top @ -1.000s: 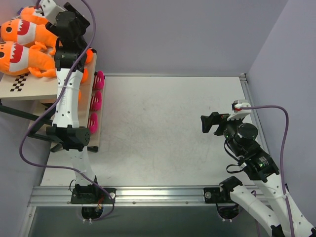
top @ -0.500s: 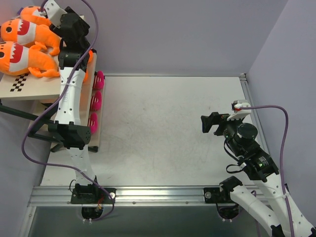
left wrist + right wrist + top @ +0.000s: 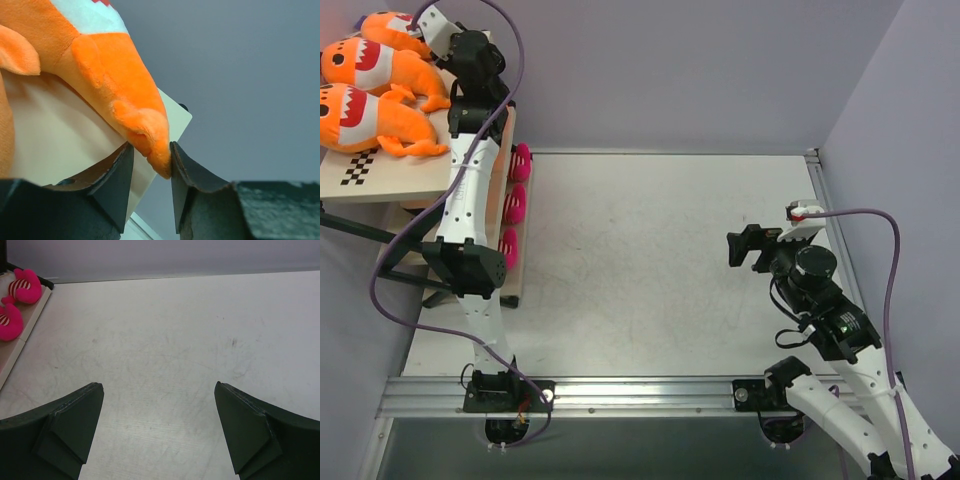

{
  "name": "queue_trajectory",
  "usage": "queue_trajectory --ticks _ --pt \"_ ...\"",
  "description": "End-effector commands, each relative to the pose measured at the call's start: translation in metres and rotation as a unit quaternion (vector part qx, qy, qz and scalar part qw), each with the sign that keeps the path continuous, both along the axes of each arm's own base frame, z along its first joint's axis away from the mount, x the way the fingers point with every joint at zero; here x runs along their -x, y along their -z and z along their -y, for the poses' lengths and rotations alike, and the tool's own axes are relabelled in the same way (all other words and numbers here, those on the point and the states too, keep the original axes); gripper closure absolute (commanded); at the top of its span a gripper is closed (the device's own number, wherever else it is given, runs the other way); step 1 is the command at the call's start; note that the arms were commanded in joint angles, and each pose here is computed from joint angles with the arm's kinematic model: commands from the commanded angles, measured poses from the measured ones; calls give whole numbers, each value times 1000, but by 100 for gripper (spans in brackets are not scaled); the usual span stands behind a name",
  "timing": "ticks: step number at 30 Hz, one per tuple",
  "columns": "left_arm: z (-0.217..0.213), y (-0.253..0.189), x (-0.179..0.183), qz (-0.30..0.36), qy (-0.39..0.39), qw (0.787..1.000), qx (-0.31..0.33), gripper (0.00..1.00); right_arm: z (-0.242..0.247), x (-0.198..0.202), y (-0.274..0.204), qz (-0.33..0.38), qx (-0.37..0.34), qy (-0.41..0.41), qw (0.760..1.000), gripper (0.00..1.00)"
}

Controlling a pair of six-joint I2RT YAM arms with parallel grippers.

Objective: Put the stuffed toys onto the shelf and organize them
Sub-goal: Place the stuffed toy onto shelf

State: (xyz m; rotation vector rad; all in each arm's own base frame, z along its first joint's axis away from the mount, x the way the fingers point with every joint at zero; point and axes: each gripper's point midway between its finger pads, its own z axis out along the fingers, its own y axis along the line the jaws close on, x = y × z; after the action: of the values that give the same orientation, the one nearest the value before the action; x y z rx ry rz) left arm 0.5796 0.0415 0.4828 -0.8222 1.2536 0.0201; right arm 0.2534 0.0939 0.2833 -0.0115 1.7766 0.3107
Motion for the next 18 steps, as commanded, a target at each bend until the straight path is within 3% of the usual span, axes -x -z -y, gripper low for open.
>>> queue_trajectory --ticks 1,9,18 --pt "-3 -22 7 40 -13 999 3 58 1 -4 -5 8 2 8 1000 1" --pt "-12 -24 9 55 -28 998 16 73 0 -6 0 -2 12 8 1000 1" --pt "-22 -38 19 68 -31 997 15 75 4 -8 1 -4 21 17 1000 1"
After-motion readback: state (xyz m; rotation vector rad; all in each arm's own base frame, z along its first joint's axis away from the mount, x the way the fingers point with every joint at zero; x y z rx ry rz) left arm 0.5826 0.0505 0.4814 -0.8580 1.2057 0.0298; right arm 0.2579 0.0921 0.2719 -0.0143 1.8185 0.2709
